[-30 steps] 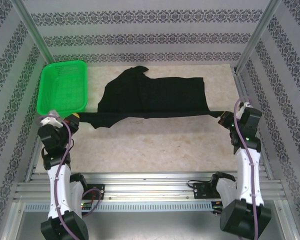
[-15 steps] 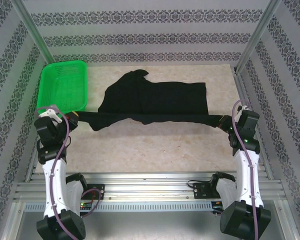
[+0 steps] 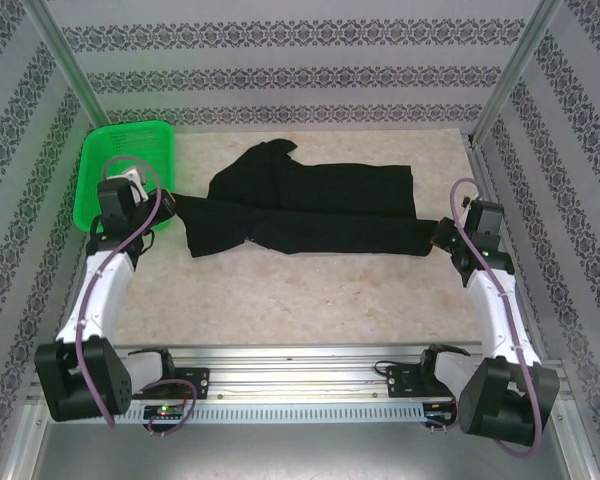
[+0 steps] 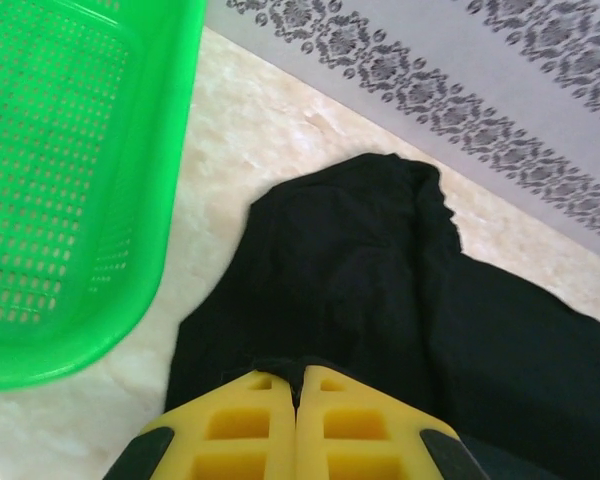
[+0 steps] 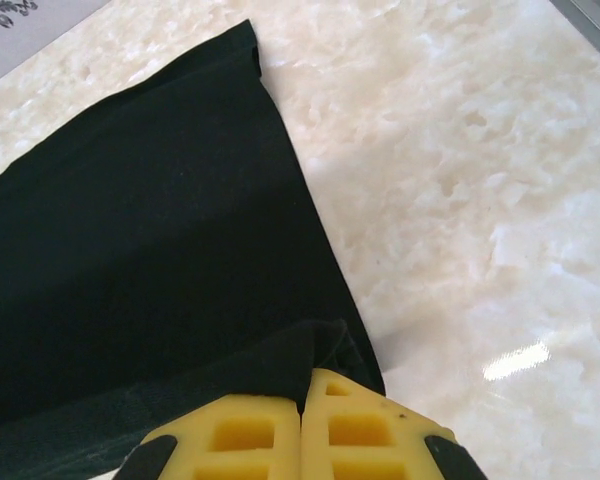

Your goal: Fold and stack the t-shirts

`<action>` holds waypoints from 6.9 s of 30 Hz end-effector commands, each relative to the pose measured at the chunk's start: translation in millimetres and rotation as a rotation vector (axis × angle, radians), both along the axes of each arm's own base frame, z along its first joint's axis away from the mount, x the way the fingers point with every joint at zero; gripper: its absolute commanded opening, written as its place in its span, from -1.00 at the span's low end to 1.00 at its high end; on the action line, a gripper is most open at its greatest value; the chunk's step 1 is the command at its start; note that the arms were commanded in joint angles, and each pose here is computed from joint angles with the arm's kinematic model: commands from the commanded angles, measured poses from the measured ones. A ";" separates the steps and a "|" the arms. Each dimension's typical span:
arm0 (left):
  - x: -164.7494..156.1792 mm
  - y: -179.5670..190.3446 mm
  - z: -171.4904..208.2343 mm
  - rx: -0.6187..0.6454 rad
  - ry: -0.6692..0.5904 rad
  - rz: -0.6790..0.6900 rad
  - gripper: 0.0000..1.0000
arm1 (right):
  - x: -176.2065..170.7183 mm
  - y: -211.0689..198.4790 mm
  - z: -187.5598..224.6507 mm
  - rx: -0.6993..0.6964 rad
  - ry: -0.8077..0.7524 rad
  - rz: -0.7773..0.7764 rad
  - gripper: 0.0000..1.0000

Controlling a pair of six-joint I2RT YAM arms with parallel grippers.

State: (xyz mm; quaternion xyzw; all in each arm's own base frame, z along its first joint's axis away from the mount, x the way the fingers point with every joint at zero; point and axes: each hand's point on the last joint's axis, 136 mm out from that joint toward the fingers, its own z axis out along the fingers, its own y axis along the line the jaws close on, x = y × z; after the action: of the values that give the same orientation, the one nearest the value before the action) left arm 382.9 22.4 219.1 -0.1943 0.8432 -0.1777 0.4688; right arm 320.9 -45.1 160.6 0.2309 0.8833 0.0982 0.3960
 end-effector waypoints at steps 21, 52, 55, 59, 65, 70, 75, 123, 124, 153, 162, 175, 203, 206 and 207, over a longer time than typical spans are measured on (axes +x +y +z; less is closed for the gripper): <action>-43.4 -5.2 21.0 0.045 -0.072 0.024 -1.00 | 1.1 -0.7 -2.0 -0.061 0.033 0.013 -1.00; 30.7 -12.3 -68.0 0.072 0.254 -0.012 -1.00 | 31.8 -4.7 -50.5 -0.009 0.227 -0.004 -1.00; 43.7 -7.0 -79.4 0.095 0.295 0.001 -1.00 | 38.2 -1.7 -59.4 -0.009 0.258 0.009 -1.00; 57.4 -3.0 -86.3 0.113 0.320 0.004 -1.00 | 46.2 -1.3 -68.2 -0.008 0.273 0.011 -1.00; 60.7 2.2 -81.6 0.139 0.314 0.019 -1.00 | 53.2 3.6 -75.8 -0.002 0.289 0.024 -1.00; 55.0 8.9 -80.0 0.139 0.304 0.038 -1.00 | 54.6 5.2 -81.1 -0.010 0.304 0.029 -1.00; 56.0 12.9 -77.4 0.136 0.297 0.046 -1.00 | 58.6 5.1 -79.4 -0.007 0.297 0.029 -1.00; 15.7 -51.8 4.6 -0.092 0.170 -0.124 1.00 | 32.7 30.4 -16.0 0.043 0.195 0.087 0.60; 5.5 -54.4 -3.2 -0.092 0.191 -0.125 1.00 | 22.6 33.0 -17.5 0.057 0.200 0.087 0.61; -34.1 -41.6 -152.3 -0.014 0.423 0.014 0.21 | -32.3 43.3 -102.2 0.132 0.356 0.037 0.43; -14.3 -45.8 -169.2 -0.020 0.431 -0.014 -0.36 | -21.3 35.8 -112.6 0.127 0.368 0.005 0.42; -14.3 -43.5 -157.4 0.047 0.394 -0.056 -0.93 | 5.6 30.1 -117.6 0.140 0.352 -0.008 0.07; -50.6 -13.3 -129.1 0.167 0.331 0.048 -0.97 | -5.2 25.9 -99.4 0.229 0.328 0.007 -0.36; -51.4 -14.2 -132.3 0.162 0.337 0.045 -0.97 | -20.7 34.6 -102.3 0.232 0.337 0.010 -0.19; -52.1 -14.3 -132.3 0.161 0.336 0.046 -0.97 | -25.0 36.8 -104.2 0.233 0.342 0.014 -0.14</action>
State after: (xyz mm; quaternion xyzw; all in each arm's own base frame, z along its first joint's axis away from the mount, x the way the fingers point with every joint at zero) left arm 334.5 7.3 89.0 -0.2003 0.9156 -0.0623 0.3429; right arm 315.1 -21.4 63.0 0.2832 0.9182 0.1467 0.2348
